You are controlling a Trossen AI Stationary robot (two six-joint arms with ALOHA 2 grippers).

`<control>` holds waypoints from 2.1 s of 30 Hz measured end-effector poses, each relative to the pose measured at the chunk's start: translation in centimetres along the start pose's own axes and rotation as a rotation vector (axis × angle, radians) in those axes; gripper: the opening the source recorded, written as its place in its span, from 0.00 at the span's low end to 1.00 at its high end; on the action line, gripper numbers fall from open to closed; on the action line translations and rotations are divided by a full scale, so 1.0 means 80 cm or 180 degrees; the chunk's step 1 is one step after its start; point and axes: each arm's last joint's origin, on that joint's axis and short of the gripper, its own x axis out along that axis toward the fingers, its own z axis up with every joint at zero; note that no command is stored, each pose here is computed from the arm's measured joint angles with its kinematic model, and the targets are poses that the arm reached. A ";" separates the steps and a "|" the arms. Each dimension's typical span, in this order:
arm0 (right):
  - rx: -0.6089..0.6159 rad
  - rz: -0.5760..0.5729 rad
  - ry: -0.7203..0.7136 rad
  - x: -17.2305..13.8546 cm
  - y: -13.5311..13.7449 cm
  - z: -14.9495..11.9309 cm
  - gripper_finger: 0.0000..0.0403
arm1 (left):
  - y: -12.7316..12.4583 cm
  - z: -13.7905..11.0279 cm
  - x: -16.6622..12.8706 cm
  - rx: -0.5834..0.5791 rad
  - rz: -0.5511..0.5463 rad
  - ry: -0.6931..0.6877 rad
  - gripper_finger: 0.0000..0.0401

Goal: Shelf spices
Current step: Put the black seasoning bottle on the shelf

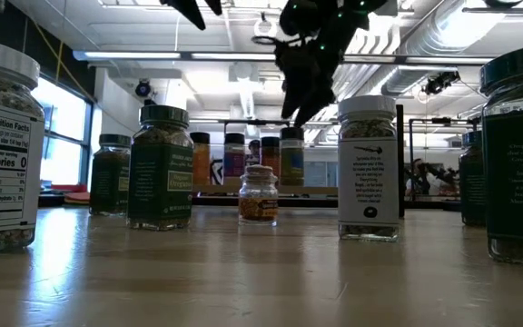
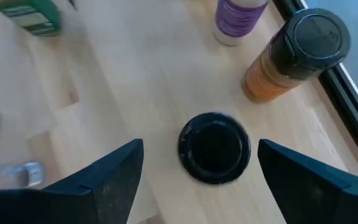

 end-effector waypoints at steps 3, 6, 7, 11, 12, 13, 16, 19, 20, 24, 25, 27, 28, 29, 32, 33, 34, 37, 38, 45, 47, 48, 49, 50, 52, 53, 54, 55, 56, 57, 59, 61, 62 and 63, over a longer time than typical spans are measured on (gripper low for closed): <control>0.0000 -0.0055 0.0069 0.012 -0.001 -0.001 0.77 | -0.003 -0.001 0.002 -0.0006 -0.0013 -0.0006 0.77; -0.0054 -0.0089 0.0131 0.023 -0.001 -0.002 0.77 | -0.004 -0.001 0.003 -0.0059 -0.0014 0.0008 0.77; -0.0083 -0.0087 0.0150 0.026 -0.001 -0.002 0.77 | -0.004 -0.001 0.003 -0.0067 -0.0015 0.0008 0.77; -0.0189 -0.0083 0.0212 0.039 -0.001 -0.003 0.71 | -0.005 -0.002 0.003 -0.0082 -0.0019 0.0006 0.77; -0.0197 -0.0083 0.0228 0.042 -0.001 -0.004 0.68 | -0.006 -0.002 0.002 -0.0082 -0.0022 0.0004 0.77; -0.0205 -0.0089 0.0239 0.045 -0.001 -0.004 0.64 | -0.006 -0.002 0.002 -0.0094 -0.0026 0.0006 0.77; -0.0199 -0.0110 0.0145 0.047 -0.002 0.000 0.52 | -0.006 -0.002 0.002 -0.0103 -0.0027 0.0005 0.77; -0.0167 -0.0131 0.0089 0.047 -0.010 0.002 0.47 | -0.006 -0.002 0.002 -0.0130 -0.0028 0.0004 0.77; -0.0143 -0.0144 0.0115 0.046 -0.014 0.001 0.47 | -0.006 -0.002 0.002 -0.0131 -0.0029 0.0006 0.77; 0.0028 -0.0031 0.0159 0.039 -0.041 -0.001 0.47 | -0.007 -0.002 0.002 -0.0134 -0.0036 0.0007 0.77; 0.0077 -0.0012 0.0170 0.037 -0.050 -0.002 0.47 | -0.007 -0.002 0.002 -0.0135 -0.0041 0.0006 0.77; 0.0187 -0.0051 0.0135 0.032 -0.070 -0.003 0.47 | -0.008 -0.002 0.002 -0.0146 -0.0047 0.0006 0.77; 0.0241 -0.0076 0.0125 0.030 -0.080 -0.003 0.47 | -0.009 -0.003 0.001 -0.0151 -0.0050 0.0010 0.77; 0.0285 -0.0067 0.0110 0.028 -0.089 -0.004 0.47 | -0.010 -0.003 0.001 -0.0156 -0.0054 0.0009 0.77; 0.0418 -0.0043 0.0073 0.025 -0.113 -0.006 0.47 | -0.012 -0.004 0.000 -0.0163 -0.0069 0.0007 0.77; 0.0452 -0.0058 0.0069 0.024 -0.119 -0.007 0.47 | -0.013 -0.004 0.000 -0.0162 -0.0072 0.0007 0.77; 0.0480 -0.0071 0.0059 0.024 -0.124 -0.008 0.47 | -0.014 -0.004 0.000 -0.0155 -0.0078 0.0008 0.77; 0.0540 -0.0106 0.0014 0.022 -0.135 -0.008 0.47 | -0.015 -0.004 0.000 -0.0153 -0.0084 0.0006 0.77; 0.0552 -0.0116 0.0003 0.022 -0.138 -0.008 0.47 | -0.015 -0.004 0.000 -0.0169 -0.0083 0.0006 0.77; 0.0467 -0.0163 -0.0012 0.022 -0.140 -0.008 0.47 | -0.015 -0.004 0.000 -0.0237 -0.0082 0.0004 0.77; 0.0471 -0.0162 -0.0011 0.022 -0.139 -0.008 0.48 | -0.015 -0.004 0.000 -0.0249 -0.0082 0.0005 0.77; 0.0471 -0.0170 -0.0010 0.022 -0.139 -0.008 0.50 | -0.015 -0.004 0.000 -0.0263 -0.0082 0.0004 0.77; 0.0471 -0.0191 -0.0007 0.022 -0.140 -0.008 0.52 | -0.015 -0.004 0.000 -0.0272 -0.0082 0.0004 0.77; 0.0466 -0.0218 -0.0003 0.022 -0.139 -0.008 0.53 | -0.014 -0.004 0.000 -0.0287 -0.0076 0.0001 0.77; 0.0459 -0.0279 0.0006 0.022 -0.139 -0.008 0.54 | -0.014 -0.004 0.000 -0.0293 -0.0074 -0.0003 0.77; 0.0458 -0.0304 0.0010 0.022 -0.139 -0.008 0.54 | -0.014 -0.004 0.000 -0.0294 -0.0075 -0.0009 0.77; 0.0459 -0.0299 0.0009 0.022 -0.139 -0.008 0.55 | -0.014 -0.003 0.000 -0.0296 -0.0077 -0.0014 0.77; 0.0459 -0.0295 0.0008 0.022 -0.139 -0.008 0.55 | -0.015 -0.003 0.000 -0.0298 -0.0078 -0.0019 0.77; 0.0459 -0.0291 0.0008 0.022 -0.139 -0.008 0.55 | -0.015 -0.003 0.000 -0.0300 -0.0081 -0.0024 0.77; 0.0459 -0.0291 0.0008 0.022 -0.139 -0.008 0.55 | -0.015 -0.002 0.000 -0.0306 -0.0086 -0.0041 0.77; 0.0480 -0.0289 0.0007 0.022 -0.139 -0.008 0.55 | -0.015 -0.001 0.000 -0.0319 -0.0098 -0.0079 0.77; 0.0495 -0.0285 0.0018 0.022 -0.138 -0.008 0.55 | -0.015 0.000 0.000 -0.0322 -0.0103 -0.0091 0.77; 0.0495 -0.0283 0.0032 0.022 -0.138 -0.009 0.56 | -0.015 0.000 0.000 -0.0322 -0.0109 -0.0111 0.77; 0.0490 -0.0280 0.0035 0.022 -0.138 -0.009 0.56 | -0.016 0.001 -0.001 -0.0317 -0.0114 -0.0128 0.77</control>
